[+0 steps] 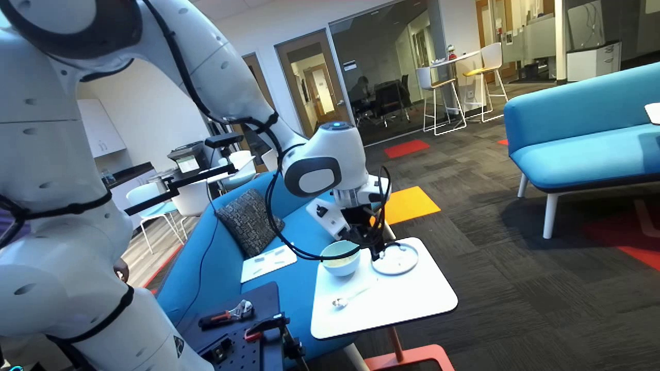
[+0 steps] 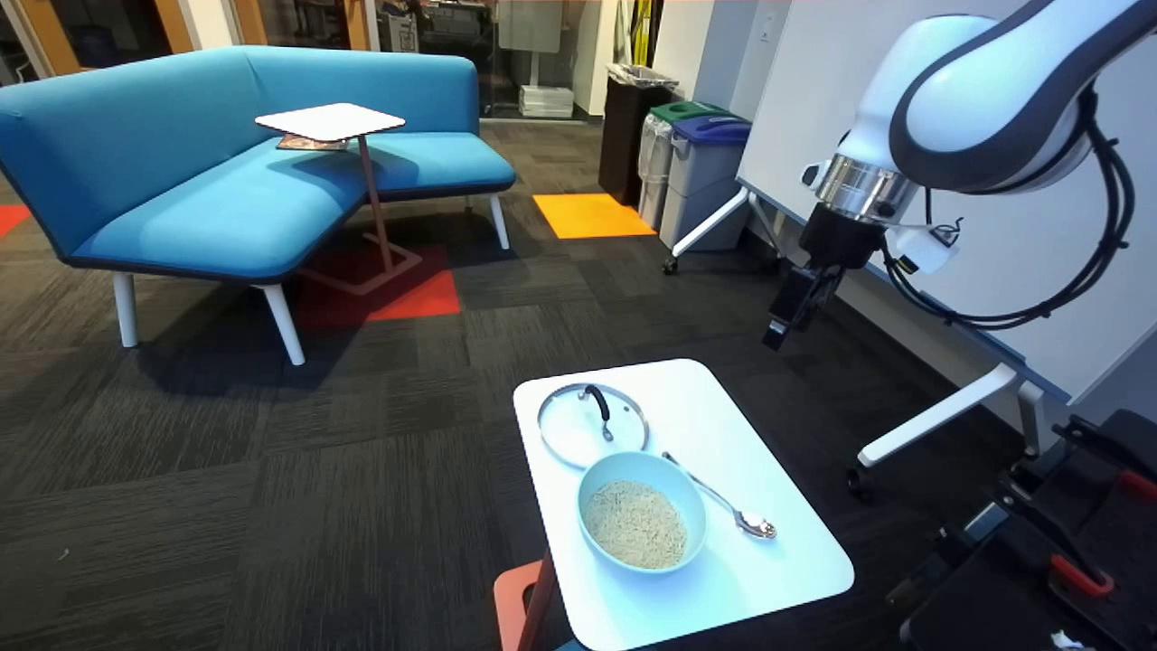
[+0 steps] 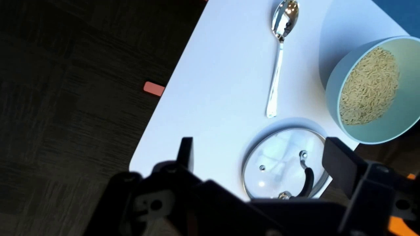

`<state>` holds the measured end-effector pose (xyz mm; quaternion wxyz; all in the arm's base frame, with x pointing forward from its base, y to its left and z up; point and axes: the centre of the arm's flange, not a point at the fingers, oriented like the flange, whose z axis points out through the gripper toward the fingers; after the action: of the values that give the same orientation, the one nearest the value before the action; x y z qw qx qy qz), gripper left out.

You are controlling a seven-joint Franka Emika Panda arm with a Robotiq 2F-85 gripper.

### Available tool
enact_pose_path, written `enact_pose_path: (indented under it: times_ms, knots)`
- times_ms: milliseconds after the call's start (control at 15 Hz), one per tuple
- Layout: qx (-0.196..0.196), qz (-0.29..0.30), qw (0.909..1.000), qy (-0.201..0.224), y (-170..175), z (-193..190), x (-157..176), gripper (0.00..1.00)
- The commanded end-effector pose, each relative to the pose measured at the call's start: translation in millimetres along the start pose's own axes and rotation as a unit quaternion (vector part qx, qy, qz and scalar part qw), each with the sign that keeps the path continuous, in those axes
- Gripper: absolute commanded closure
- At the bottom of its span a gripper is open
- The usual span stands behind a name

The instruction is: Pick up the spoon and stir the objects in the bowl

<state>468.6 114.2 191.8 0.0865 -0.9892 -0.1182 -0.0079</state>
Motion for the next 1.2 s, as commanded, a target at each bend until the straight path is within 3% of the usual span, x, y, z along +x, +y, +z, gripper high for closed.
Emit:
enact_pose_path:
  times_ms: [0,67,467,667,1133]
  knots:
    - [0.028,-0.011,0.9995,-0.005,-10,33,8,0.0]
    - [0.013,-0.005,0.9999,-0.009,-12,18,-1,0.0]
    - [0.015,-0.006,0.9997,-0.015,-12,25,-1,0.0]
    - [-0.023,0.04,0.9989,0.003,-29,40,2,0.0]
    - [-0.057,0.068,0.996,0.011,-63,86,-8,0.0]
